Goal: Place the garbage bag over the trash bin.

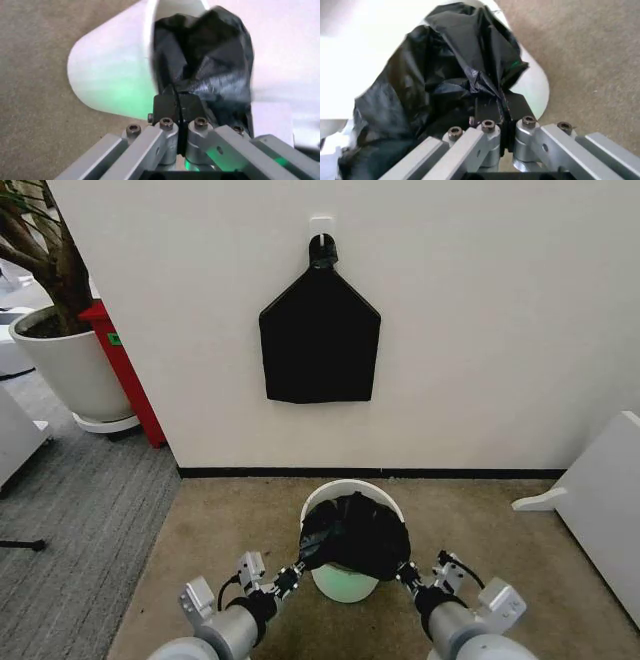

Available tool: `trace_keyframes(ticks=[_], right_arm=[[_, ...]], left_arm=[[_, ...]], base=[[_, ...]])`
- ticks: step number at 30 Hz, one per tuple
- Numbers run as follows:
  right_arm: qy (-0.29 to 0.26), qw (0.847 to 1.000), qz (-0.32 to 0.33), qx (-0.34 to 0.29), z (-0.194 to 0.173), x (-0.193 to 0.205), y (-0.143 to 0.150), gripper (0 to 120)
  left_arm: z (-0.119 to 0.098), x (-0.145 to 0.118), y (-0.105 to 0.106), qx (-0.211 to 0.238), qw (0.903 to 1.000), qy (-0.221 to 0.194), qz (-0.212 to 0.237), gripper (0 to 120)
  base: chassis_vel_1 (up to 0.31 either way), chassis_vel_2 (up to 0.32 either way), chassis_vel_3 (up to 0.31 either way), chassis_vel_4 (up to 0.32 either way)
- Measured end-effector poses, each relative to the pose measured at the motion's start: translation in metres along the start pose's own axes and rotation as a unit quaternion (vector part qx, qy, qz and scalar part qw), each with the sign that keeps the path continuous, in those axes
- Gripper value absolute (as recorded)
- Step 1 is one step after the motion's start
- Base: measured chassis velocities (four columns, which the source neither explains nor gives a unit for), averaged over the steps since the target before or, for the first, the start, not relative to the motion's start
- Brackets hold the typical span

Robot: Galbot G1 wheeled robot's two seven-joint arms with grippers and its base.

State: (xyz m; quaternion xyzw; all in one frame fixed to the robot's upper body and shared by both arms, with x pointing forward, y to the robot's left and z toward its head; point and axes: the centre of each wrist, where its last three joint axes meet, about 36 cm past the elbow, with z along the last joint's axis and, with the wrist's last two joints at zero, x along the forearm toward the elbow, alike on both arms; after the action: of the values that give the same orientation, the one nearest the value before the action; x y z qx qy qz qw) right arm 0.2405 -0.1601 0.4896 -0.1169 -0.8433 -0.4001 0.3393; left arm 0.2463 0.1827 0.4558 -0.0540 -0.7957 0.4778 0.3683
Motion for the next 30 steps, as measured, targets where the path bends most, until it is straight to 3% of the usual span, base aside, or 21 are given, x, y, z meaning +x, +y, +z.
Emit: trace_keyframes(ticks=[12,20,30], right_arm=[[-0.018,0.998,0.054,-0.034,0.01,-0.039,-0.017,0],[-0.023,0.997,0.06,-0.045,0.019,-0.065,-0.025,0],[-0.036,0.999,0.03,-0.022,0.017,-0.081,-0.022,0]], left_arm=[[0.021,-0.045,0.032,0.085,0.9954,0.0,-0.046,0],[0.025,-0.068,0.042,0.097,0.994,-0.001,-0.051,0],[0.028,-0.075,0.044,0.105,0.9935,0.003,-0.045,0]], base=[[0.0,0.0,0.0,0.0],[0.0,0.0,0.0,0.0],[0.0,0.0,0.0,0.0]])
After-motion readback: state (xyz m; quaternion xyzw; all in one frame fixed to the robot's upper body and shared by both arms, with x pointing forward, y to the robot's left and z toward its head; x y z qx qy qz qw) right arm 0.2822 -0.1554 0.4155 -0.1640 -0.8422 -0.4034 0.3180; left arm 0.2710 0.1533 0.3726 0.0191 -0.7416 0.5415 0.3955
